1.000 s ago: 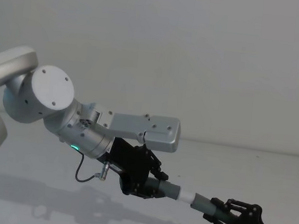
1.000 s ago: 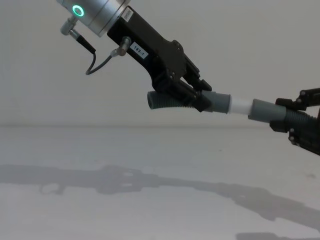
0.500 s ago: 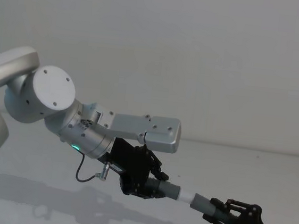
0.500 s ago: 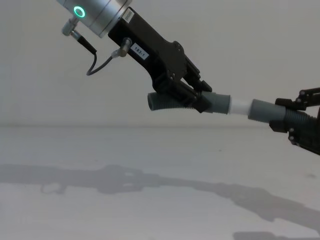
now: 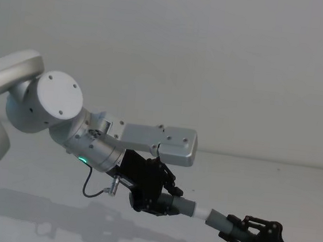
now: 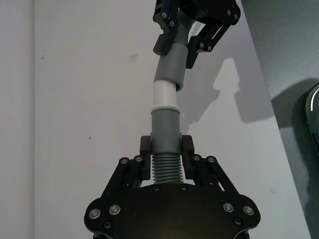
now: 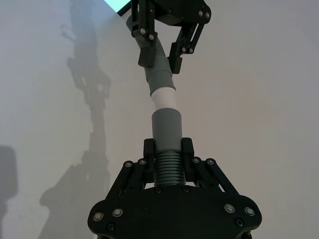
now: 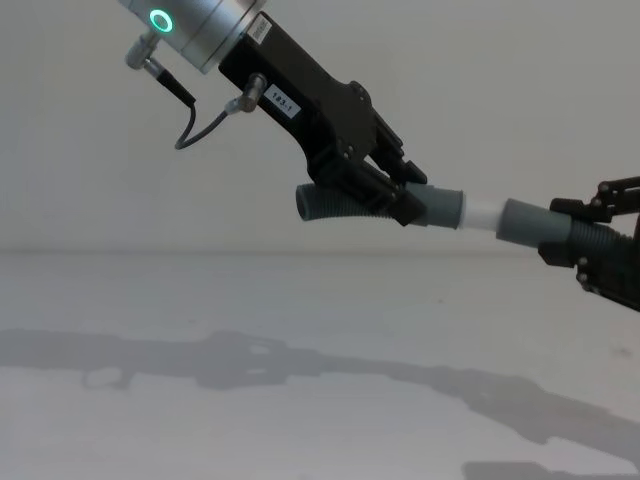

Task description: Use both hands to pick up one end of the pipe from the table, align the ends, and insert them.

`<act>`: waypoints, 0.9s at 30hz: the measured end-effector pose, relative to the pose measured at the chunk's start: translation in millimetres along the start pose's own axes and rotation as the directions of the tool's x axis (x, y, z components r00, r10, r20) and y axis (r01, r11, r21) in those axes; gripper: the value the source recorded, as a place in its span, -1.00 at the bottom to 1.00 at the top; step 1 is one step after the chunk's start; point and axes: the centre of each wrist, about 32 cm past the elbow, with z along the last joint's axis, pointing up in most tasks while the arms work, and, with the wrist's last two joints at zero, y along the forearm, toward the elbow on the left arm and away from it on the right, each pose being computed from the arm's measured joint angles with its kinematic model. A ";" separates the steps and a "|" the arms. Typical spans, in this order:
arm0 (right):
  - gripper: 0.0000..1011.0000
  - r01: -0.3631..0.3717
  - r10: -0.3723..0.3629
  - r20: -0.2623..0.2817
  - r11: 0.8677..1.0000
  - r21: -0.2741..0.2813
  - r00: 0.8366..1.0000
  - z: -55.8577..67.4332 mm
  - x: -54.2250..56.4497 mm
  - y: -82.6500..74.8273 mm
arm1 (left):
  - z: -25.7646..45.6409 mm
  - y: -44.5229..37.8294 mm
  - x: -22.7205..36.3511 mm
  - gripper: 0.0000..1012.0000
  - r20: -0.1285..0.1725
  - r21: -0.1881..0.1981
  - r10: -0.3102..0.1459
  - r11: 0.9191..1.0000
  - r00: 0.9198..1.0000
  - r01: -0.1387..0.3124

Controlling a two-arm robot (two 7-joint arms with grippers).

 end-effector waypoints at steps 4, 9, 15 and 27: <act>-0.42 0.000 0.000 -0.004 1.000 -0.006 1.000 0.1 0.0 0.0 | 1.0 0.1 -0.5 -0.35 0.001 0.000 0.000 1.000 1.000 0.000; -0.42 -0.001 0.001 -0.008 1.000 -0.011 1.000 0.1 0.4 0.3 | 1.5 0.2 -0.8 -0.35 0.001 0.000 0.000 1.000 1.000 0.000; -0.42 0.000 0.000 -0.013 1.000 -0.015 1.000 0.0 1.2 0.9 | 1.8 0.5 -1.0 -0.35 0.000 -0.001 -0.001 1.000 1.000 0.001; -0.42 0.012 -0.012 -0.029 1.000 -0.005 0.999 -1.7 1.8 3.2 | 1.0 1.6 -1.5 -0.35 -0.004 -0.007 -0.007 1.000 1.000 0.007</act>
